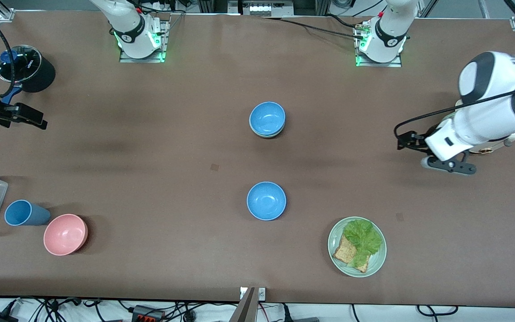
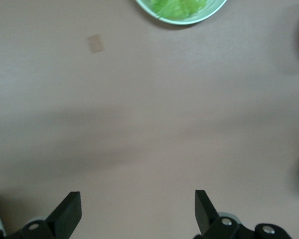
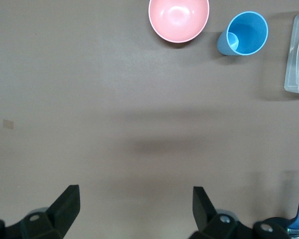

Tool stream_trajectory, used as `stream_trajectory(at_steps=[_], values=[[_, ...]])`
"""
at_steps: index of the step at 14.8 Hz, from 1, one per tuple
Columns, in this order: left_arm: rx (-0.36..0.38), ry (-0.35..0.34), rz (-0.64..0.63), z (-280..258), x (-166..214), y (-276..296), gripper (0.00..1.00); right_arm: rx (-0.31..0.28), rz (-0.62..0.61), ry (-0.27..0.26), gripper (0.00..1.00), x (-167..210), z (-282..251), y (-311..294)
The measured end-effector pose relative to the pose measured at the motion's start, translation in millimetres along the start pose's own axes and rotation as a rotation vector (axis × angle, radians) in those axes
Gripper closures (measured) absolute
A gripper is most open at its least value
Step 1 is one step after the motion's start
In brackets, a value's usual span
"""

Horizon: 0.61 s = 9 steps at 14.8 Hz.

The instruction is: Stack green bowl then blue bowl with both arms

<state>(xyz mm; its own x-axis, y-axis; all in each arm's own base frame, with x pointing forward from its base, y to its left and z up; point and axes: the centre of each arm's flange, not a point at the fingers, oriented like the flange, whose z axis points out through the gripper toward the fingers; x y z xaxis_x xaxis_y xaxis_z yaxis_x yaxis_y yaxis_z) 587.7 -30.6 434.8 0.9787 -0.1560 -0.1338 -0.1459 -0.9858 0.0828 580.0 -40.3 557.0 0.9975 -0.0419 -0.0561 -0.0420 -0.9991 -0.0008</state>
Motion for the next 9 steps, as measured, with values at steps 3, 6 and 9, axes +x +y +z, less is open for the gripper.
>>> stream_trajectory(at_steps=[3, 6, 9], values=[[0.017, -0.025, -0.020, -68, -7, -13, 0.00, 0.000, -0.001, 0.016, 0.00, 0, 5, 0], [0.052, -0.004, -0.068, -90, -15, -25, 0.00, 0.000, -0.006, 0.030, 0.00, -5, -3, -2], [0.101, 0.016, -0.150, -102, -21, -25, 0.00, 0.000, -0.007, 0.037, 0.00, -7, -8, -3]])
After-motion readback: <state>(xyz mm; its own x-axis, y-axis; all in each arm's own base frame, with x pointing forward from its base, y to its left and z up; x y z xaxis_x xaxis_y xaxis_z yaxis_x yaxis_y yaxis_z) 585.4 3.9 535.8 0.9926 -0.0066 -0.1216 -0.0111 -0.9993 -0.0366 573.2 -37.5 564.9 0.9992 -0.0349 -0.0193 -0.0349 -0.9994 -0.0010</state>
